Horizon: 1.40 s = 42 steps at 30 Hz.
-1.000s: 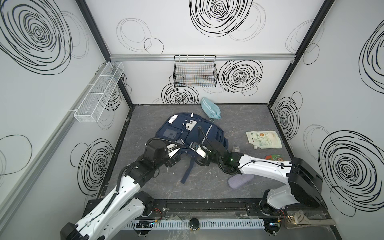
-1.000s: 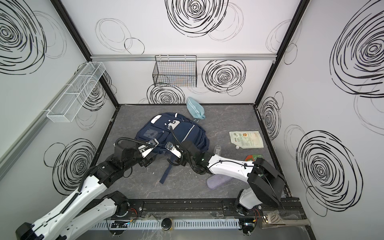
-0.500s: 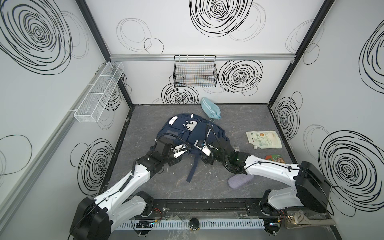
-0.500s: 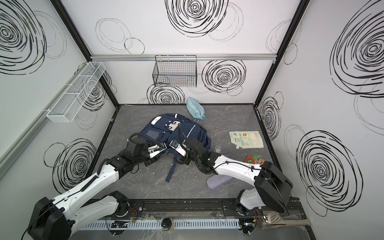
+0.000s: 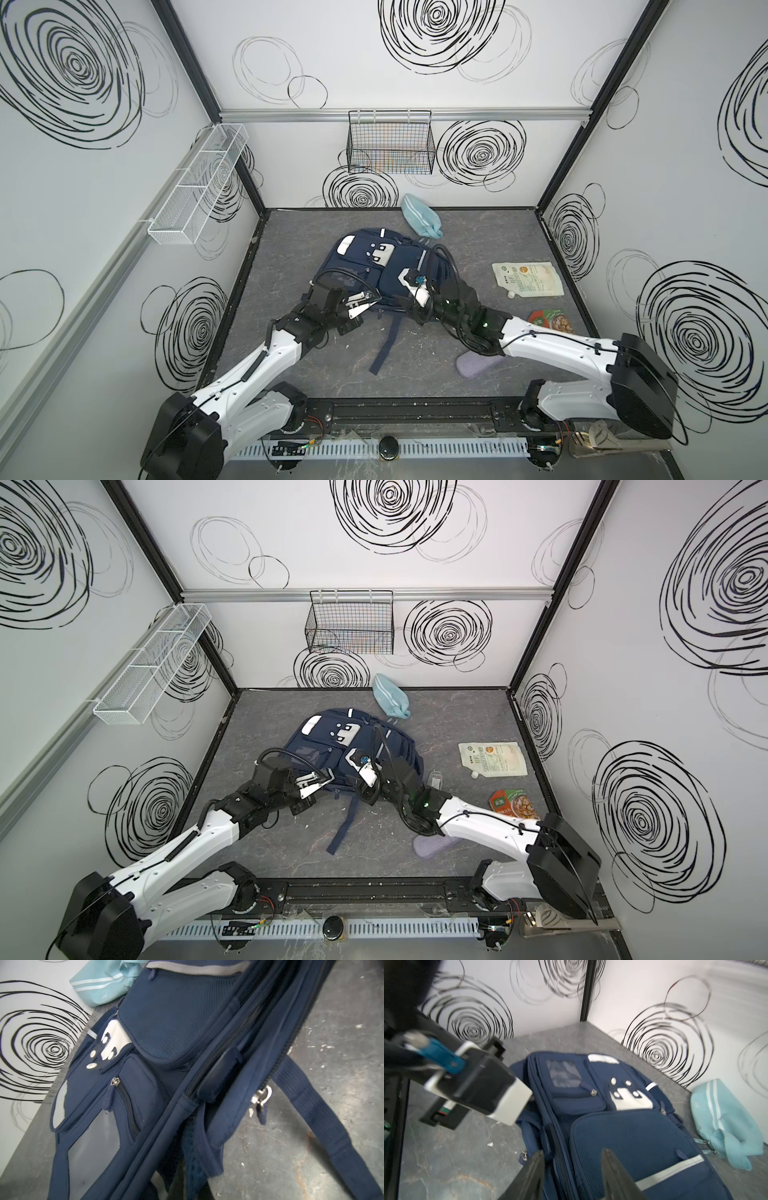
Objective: Pack the student bag
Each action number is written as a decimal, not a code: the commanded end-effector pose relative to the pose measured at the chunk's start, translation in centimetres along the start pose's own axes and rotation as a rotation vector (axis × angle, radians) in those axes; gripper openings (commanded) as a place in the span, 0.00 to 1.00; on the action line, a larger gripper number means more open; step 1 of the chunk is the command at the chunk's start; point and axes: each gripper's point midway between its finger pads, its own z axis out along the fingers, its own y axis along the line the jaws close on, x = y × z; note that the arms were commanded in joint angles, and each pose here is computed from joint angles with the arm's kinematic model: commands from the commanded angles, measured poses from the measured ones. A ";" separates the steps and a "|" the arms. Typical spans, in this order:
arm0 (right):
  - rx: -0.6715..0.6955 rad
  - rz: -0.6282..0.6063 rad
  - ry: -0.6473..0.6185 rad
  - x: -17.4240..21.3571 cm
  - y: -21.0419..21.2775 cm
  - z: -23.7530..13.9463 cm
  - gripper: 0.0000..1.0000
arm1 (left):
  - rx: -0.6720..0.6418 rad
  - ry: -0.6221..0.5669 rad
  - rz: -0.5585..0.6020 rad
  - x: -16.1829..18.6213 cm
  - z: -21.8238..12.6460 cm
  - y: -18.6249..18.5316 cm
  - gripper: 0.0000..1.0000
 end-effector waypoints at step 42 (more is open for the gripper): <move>0.274 0.264 0.022 7.8 3.0 5.4 0.45 | 0.066 -0.237 -0.067 -5.4 -2.0 0.1 0.00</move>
